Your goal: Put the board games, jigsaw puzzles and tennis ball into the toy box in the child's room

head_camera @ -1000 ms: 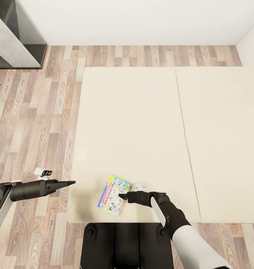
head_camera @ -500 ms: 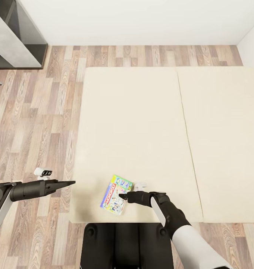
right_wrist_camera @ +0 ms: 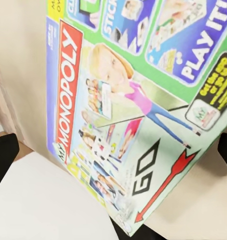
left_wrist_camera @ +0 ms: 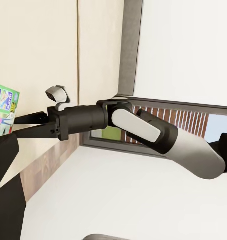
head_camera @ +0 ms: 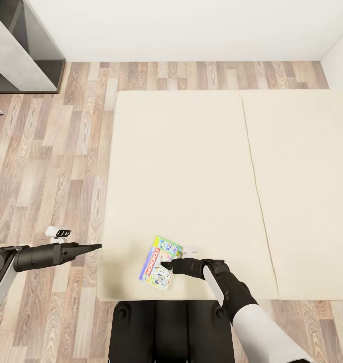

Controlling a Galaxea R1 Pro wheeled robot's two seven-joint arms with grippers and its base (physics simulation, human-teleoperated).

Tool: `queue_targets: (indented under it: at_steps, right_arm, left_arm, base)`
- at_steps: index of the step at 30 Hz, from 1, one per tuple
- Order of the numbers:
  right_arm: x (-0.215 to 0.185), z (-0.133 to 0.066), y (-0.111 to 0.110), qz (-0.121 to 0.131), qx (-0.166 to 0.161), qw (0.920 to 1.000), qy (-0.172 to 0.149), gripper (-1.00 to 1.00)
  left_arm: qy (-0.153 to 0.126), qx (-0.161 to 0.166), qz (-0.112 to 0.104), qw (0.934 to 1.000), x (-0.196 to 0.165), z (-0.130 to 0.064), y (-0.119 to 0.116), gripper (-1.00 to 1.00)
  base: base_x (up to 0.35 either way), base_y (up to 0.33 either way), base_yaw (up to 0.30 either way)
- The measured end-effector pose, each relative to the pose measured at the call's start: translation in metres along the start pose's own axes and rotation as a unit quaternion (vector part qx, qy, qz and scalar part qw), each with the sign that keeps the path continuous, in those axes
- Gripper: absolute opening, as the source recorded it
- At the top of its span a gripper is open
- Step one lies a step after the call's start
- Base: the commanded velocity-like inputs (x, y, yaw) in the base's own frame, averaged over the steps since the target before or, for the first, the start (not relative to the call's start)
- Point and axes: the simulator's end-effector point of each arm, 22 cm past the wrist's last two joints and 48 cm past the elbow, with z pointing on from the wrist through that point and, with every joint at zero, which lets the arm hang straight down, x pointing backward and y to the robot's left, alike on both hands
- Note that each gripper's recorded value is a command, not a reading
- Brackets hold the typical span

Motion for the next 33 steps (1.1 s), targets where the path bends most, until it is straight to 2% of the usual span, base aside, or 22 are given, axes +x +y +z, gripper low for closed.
queue_targets:
  at_steps: [33]
  right_arm:
    - [0.0000,-0.0003,-0.0011,0.000,0.001,1.0000,0.000,1.00]
  left_arm:
    - [0.000,0.000,0.000,1.0000,0.0001,0.0000,0.0001,1.00]
  base:
    - [0.000,0.061,0.000]
